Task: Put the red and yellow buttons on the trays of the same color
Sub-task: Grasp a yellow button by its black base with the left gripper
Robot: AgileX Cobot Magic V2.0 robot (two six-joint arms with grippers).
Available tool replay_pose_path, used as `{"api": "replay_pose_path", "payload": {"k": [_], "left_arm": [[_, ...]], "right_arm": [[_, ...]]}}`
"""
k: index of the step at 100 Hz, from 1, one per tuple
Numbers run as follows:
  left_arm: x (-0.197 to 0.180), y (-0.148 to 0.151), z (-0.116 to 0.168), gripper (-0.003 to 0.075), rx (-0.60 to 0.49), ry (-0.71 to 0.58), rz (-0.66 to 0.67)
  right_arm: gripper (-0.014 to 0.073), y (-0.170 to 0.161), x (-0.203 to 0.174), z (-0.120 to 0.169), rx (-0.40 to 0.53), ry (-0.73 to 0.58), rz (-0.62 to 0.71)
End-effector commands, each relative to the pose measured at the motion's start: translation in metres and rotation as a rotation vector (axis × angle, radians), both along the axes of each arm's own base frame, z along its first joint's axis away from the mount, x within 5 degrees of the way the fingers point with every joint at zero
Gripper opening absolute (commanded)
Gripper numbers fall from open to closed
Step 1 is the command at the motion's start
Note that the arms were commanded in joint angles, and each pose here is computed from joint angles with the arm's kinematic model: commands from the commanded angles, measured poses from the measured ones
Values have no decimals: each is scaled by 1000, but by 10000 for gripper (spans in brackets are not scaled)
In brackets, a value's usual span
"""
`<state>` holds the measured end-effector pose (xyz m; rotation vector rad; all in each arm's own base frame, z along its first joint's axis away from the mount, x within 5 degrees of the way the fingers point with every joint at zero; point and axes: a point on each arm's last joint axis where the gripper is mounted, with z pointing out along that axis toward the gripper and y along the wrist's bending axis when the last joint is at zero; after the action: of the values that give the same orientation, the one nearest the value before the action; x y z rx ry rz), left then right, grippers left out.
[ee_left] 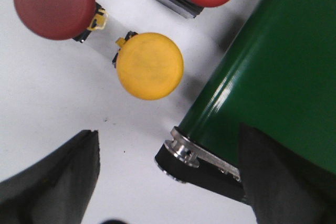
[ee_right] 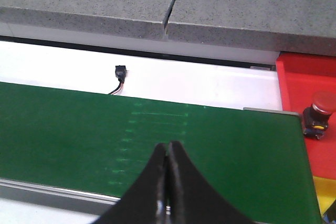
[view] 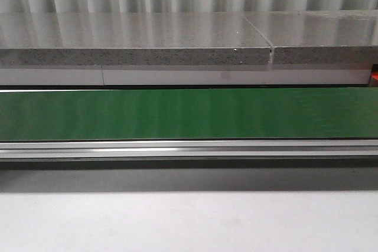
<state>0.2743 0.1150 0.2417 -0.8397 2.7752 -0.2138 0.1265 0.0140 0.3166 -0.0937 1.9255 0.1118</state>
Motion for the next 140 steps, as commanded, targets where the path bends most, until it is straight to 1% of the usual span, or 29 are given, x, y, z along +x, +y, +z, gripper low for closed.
{"api": "replay_pose_path", "payload": {"k": [1,24,41,65,91,96,101,105,113,120,130,140], "left_arm": [[9,2,9,531,-9,-55,29],[21,9,-10,531,-15,-41,60],[26,12,-16,531,-4,-57,72],[32,15,-30,531,-15,-40,83],[35,17,-31,529,-7,-64,92],[35,17,-31,510,-7,-64,92],[35,17,-31,471,-7,-64,92],[35,17,-31,417,-5,-67,93],[36,17,-30,334,-1,-76,96],[36,18,-30,279,1,-80,97],[37,18,-30,237,6,-85,92],[37,18,-28,220,15,-97,86]], "right_arm": [[-67,-1,1,15,-1,-95,-8],[-67,-1,1,15,-1,-95,-8],[-67,-1,1,15,-1,-95,-8],[-67,-1,1,15,-1,-95,-8],[-67,-1,1,15,-1,-95,-8],[-67,-1,1,15,-1,-95,-8],[-67,-1,1,15,-1,-95,-8],[-67,-1,1,15,-1,-95,-8],[-67,-1,1,15,-1,-95,-8],[-67,-1,1,15,-1,-95,-8],[-67,-1,1,15,-1,-95,-8],[-67,-1,1,15,-1,-95,-8]]}}
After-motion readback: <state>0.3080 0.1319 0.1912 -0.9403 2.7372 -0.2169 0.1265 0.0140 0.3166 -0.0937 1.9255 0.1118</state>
